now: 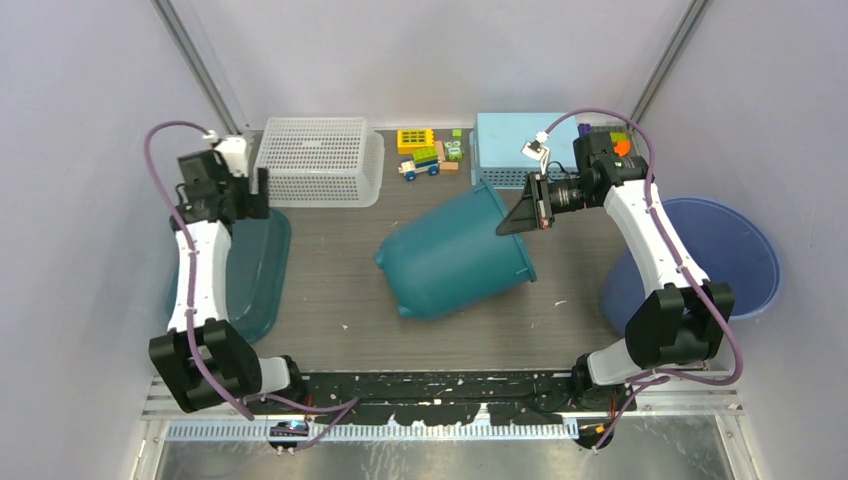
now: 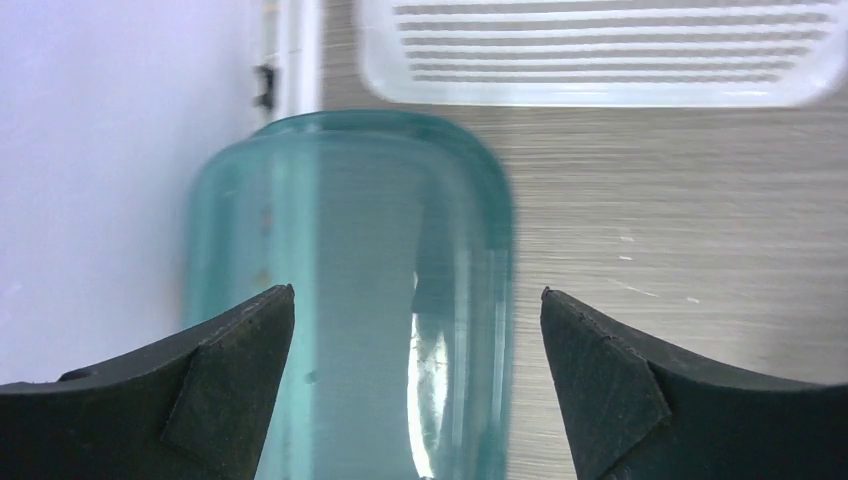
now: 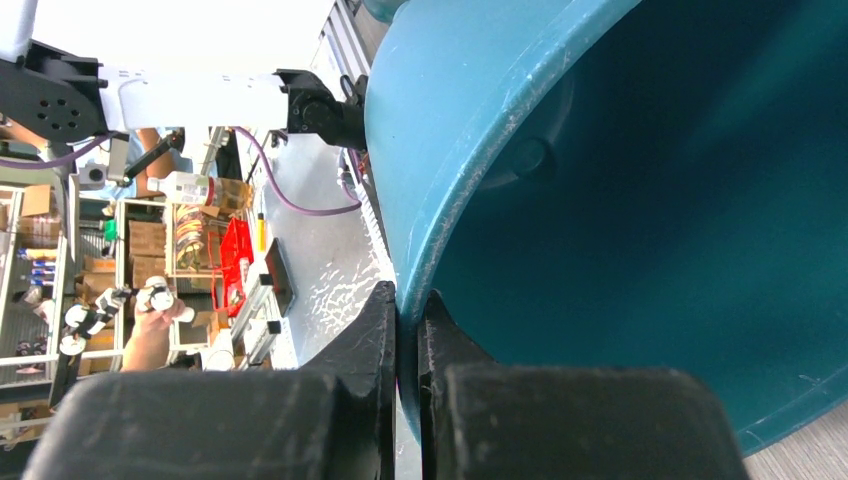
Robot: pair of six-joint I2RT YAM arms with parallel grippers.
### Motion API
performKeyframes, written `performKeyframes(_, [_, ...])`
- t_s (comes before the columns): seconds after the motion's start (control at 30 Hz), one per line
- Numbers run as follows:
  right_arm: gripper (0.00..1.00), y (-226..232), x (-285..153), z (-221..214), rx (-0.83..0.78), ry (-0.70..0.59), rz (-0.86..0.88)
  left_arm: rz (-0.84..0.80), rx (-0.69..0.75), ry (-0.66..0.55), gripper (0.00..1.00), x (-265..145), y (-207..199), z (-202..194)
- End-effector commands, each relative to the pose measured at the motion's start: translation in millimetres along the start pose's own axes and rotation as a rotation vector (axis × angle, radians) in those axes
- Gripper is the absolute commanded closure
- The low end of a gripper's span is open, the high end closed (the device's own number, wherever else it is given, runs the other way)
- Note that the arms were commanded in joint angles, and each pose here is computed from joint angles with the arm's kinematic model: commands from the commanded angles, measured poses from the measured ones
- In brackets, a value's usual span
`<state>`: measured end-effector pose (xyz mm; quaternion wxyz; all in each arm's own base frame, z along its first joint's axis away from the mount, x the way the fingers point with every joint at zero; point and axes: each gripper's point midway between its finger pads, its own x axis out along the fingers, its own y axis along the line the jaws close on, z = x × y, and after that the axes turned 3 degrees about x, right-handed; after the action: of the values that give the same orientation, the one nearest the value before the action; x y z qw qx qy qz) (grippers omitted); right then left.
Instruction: Turn the large container upside down
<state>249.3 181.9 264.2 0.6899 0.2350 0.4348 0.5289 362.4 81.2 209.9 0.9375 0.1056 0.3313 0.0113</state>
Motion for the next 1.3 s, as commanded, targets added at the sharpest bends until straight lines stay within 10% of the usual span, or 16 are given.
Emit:
performKeyframes(0.0, [0.99,28,-7,4,-0.088,-0.041,0.069,0.133,-0.102,0.091,0.17,-7,49,-24])
performKeyframes(0.17, [0.99,31,-8,3,-0.093,-0.043,0.078,0.297,-0.115,0.131,0.88,-9,95,-35])
performKeyframes(0.23, [0.99,31,-8,3,-0.094,-0.046,0.077,0.343,-0.114,0.149,0.98,-8,110,-40])
performKeyframes(1.27, [0.99,30,-6,-4,-0.08,-0.039,0.094,0.532,0.021,0.377,1.0,42,202,-128])
